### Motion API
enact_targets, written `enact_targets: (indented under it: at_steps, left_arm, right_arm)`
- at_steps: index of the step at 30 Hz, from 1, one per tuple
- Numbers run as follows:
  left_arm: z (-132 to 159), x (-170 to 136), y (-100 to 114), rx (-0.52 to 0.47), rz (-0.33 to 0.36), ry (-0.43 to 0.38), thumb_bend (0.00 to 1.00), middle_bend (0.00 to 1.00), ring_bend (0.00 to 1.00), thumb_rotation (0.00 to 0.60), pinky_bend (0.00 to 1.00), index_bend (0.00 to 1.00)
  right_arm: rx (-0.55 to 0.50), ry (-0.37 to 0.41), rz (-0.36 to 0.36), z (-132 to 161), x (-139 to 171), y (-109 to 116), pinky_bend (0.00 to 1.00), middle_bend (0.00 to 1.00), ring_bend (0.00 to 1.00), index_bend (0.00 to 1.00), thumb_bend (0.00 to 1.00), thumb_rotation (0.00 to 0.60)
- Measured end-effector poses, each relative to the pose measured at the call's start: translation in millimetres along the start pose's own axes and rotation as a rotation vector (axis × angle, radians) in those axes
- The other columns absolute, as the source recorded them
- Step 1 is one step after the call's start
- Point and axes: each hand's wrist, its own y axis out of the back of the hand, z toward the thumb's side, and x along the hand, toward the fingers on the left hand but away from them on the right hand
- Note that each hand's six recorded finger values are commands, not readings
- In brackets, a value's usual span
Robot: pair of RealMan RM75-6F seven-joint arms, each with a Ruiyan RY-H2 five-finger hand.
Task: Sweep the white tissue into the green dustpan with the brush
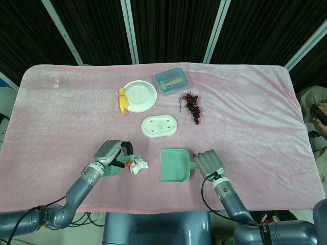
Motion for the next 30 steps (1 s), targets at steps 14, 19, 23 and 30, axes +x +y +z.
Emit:
enact_targets:
  at_steps: [14,19,23,30]
  left_arm:
    - [6,6,-4,-0.082,0.009,-0.066,0.36,0.60,0.90,0.600,1.00,0.61]
    - [8,12,-10,-0.125,-0.004,-0.099,0.36,0.60,0.90,0.600,1.00,0.61]
    - [12,16,-16,-0.142,-0.017,-0.116,0.36,0.60,0.90,0.600,1.00,0.61]
    - [18,21,-27,-0.151,-0.033,-0.128,0.36,0.61,0.90,0.600,1.00,0.61]
  right_arm:
    - [0.021,-0.004,-0.005,6,-3,0,0.78,0.67,0.67,0.70,0.48,0.600]
    - [0.025,-0.014,-0.008,7,-5,1,0.78,0.67,0.67,0.70,0.48,0.600]
    - [0.024,-0.025,-0.018,5,-7,3,0.78,0.67,0.67,0.70,0.48,0.600]
    - [0.021,-0.040,-0.027,4,-11,5,0.78,0.67,0.67,0.70,0.48,0.600]
